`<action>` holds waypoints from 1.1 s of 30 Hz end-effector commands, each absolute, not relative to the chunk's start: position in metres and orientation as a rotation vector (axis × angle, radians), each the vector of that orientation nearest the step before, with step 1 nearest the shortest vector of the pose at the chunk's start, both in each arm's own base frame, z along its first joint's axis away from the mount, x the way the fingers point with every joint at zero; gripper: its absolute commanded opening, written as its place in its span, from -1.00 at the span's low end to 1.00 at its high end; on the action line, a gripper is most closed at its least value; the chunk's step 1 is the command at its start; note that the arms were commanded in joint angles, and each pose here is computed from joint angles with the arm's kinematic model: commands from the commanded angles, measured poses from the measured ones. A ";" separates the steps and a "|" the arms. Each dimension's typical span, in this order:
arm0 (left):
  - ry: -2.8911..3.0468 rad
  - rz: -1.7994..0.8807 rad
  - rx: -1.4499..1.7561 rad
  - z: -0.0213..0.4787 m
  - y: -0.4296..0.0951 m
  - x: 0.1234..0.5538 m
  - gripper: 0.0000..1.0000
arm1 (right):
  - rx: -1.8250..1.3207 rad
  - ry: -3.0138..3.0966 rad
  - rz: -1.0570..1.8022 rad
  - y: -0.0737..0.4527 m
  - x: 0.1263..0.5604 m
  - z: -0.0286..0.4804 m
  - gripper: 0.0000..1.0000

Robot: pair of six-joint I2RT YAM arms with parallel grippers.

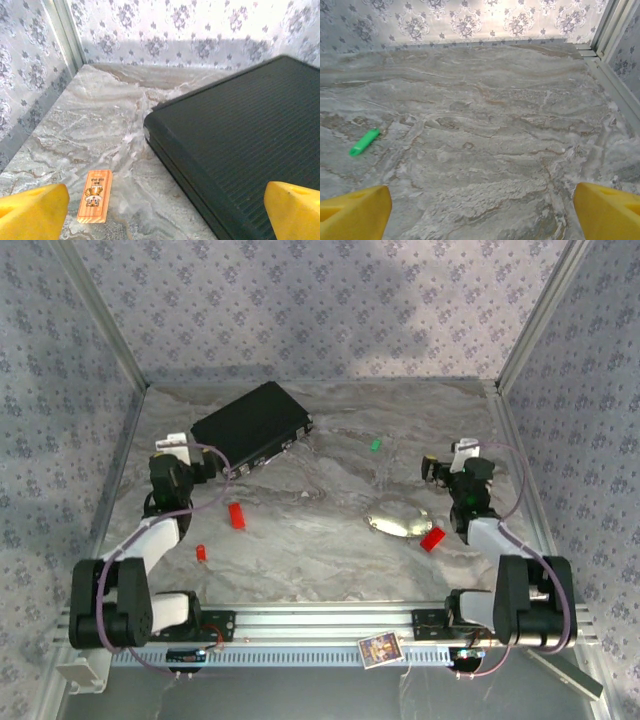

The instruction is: Put the keys on the keyring

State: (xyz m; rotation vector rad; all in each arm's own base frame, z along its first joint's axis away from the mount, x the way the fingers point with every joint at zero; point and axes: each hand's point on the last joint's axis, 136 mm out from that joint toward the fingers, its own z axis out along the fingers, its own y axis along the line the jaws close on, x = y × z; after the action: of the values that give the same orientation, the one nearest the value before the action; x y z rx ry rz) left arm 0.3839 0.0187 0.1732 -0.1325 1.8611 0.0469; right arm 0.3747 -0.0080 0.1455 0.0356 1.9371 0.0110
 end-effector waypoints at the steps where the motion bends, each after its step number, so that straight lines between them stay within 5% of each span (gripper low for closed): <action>1: 1.892 -0.033 -0.203 0.183 0.016 0.377 0.99 | 0.049 2.015 0.104 0.011 0.362 0.143 0.85; 9: 1.955 -0.298 -0.215 0.191 -0.026 0.370 0.95 | 0.160 2.188 0.239 0.045 0.331 0.152 0.73; 23: 2.097 -0.573 0.079 0.163 -0.171 0.329 0.87 | 0.155 2.676 0.325 0.119 0.265 0.099 0.65; 33: 2.148 -0.651 0.164 0.146 -0.224 0.301 0.88 | 0.391 2.771 0.058 0.068 0.250 0.076 0.81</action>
State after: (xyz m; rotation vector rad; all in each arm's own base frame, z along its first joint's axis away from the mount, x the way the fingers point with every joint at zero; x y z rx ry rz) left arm 0.2983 -0.2199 0.1458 0.2099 2.1444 -0.6413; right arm 0.2540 0.0951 0.0739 0.2510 2.7697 0.1688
